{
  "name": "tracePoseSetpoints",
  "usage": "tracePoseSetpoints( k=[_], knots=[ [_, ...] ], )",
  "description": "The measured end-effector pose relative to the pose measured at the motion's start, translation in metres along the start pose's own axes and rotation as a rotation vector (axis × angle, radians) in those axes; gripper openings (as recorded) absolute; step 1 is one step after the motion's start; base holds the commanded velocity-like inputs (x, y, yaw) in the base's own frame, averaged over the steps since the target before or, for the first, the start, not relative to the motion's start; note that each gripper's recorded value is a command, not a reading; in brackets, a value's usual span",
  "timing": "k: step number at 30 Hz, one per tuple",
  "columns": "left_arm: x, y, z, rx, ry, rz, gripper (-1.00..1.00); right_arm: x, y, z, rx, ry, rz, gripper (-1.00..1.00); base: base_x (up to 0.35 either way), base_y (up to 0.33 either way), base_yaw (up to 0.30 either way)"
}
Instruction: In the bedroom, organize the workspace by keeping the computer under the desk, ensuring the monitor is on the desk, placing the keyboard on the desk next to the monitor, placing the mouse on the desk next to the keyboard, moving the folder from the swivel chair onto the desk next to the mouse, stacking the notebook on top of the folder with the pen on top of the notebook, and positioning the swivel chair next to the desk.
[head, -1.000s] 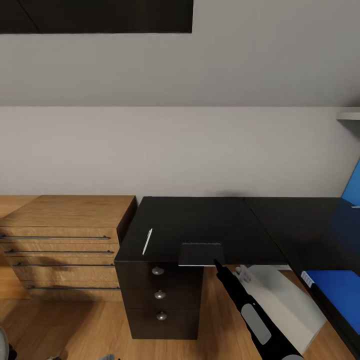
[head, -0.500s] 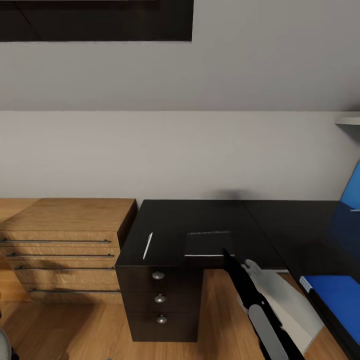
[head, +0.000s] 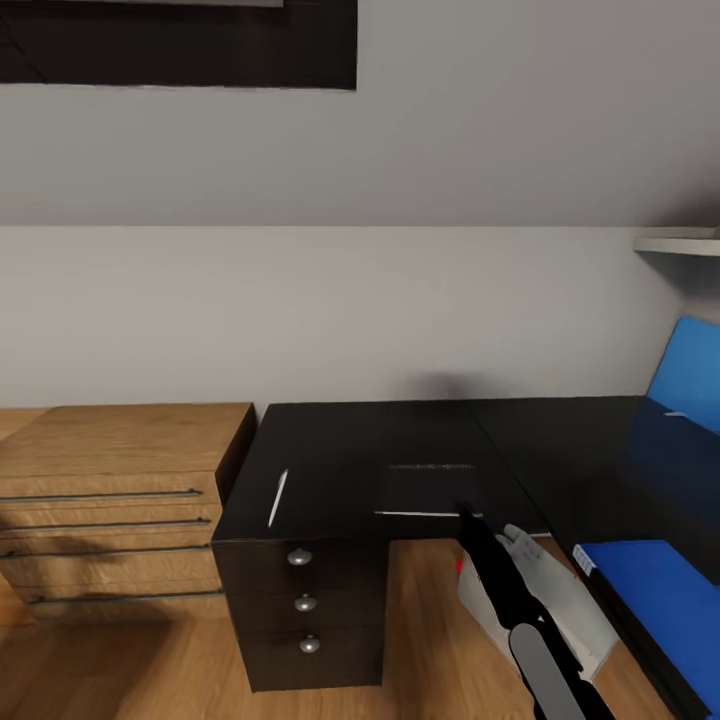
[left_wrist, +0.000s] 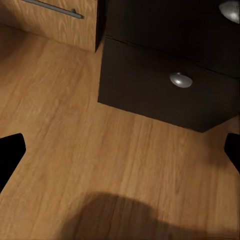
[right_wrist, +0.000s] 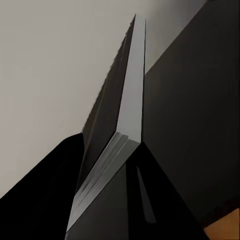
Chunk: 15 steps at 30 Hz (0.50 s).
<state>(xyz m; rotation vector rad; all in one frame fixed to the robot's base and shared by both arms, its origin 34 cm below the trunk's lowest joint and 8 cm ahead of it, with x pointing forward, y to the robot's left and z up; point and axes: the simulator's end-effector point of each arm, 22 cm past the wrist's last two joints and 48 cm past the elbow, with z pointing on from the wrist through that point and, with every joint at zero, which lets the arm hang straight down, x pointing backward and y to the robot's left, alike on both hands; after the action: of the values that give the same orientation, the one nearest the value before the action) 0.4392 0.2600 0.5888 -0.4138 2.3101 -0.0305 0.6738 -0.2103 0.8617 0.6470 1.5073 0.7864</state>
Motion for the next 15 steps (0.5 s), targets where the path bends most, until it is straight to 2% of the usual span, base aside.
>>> tracePoseSetpoints(
  k=[7, 15],
  knots=[
    [0.0047, 0.0006, 0.0003, -0.003, 0.009, 0.002, 1.00, -0.0002, -0.0012, -0.0001, 0.002, -0.001, -0.001, -1.00, -0.220, 0.000, -0.292],
    [0.0065, -0.0015, 0.0000, -0.003, 0.012, -0.003, 1.00, 0.0001, -0.0032, -0.0003, 0.011, -0.003, 0.001, -1.00, -0.026, 0.000, -0.295]
  ],
)
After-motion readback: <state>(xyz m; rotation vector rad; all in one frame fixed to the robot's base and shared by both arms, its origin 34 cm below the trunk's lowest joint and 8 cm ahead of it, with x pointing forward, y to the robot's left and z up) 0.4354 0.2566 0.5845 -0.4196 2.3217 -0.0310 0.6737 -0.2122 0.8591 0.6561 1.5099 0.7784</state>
